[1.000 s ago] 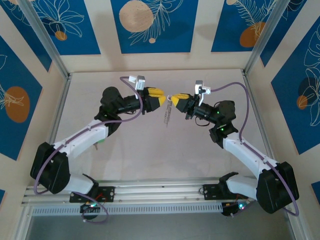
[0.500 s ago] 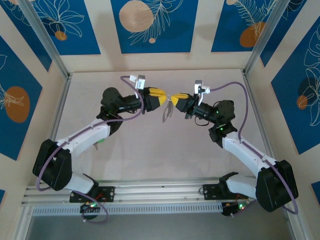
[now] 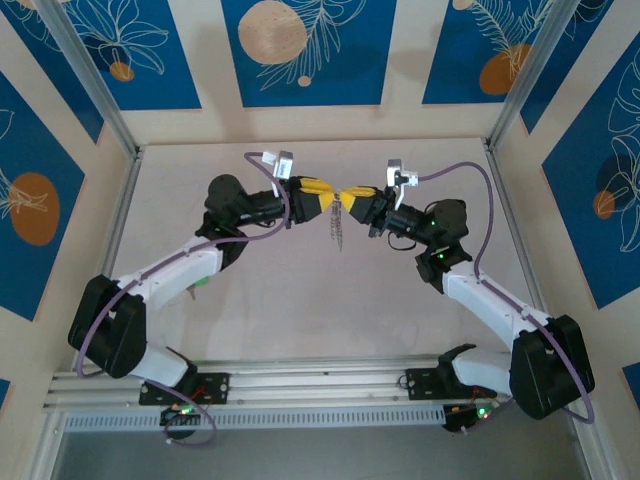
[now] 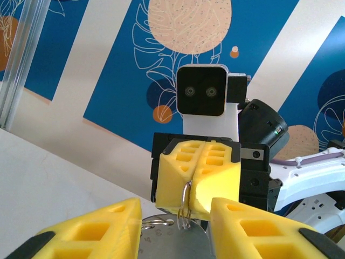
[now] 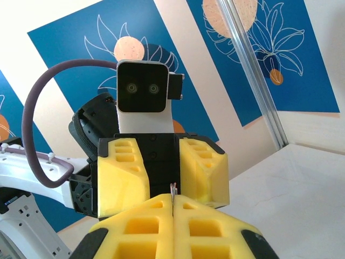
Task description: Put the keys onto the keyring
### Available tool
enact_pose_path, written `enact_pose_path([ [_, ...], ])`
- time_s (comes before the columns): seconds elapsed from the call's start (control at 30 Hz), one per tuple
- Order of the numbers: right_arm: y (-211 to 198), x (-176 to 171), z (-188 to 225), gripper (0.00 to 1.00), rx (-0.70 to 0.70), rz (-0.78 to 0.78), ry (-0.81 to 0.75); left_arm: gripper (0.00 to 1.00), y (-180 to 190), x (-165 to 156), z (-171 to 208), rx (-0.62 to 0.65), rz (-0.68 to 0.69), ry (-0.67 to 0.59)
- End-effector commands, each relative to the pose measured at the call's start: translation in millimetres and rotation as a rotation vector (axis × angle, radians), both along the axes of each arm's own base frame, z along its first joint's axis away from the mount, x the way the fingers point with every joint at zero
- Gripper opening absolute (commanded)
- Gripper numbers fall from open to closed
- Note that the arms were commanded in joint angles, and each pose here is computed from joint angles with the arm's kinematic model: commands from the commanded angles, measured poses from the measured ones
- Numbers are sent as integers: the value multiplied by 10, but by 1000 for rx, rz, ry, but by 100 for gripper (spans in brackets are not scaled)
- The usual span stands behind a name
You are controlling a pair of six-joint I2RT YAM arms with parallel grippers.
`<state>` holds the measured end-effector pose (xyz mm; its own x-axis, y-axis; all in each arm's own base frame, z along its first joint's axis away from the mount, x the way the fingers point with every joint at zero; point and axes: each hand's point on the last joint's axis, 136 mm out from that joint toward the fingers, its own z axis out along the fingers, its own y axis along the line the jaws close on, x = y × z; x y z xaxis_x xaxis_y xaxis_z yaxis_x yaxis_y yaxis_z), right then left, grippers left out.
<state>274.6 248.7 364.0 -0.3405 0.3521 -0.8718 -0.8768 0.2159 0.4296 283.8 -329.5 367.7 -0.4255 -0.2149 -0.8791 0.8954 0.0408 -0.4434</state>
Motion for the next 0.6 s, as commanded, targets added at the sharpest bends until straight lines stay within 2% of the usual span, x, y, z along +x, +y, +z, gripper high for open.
enact_pose_path([
  [0.0, 9, -66, 250, 0, 36, 14, -70, 36, 4, -41, 103, -20, -19, -48],
  [0.37, 30, -56, 208, 0, 25, 20, -60, 20, -45, -47, 159, -25, -33, -59],
  [0.57, 36, -43, 183, 0, 16, 18, -53, 16, -67, -62, 158, -22, -40, -60],
])
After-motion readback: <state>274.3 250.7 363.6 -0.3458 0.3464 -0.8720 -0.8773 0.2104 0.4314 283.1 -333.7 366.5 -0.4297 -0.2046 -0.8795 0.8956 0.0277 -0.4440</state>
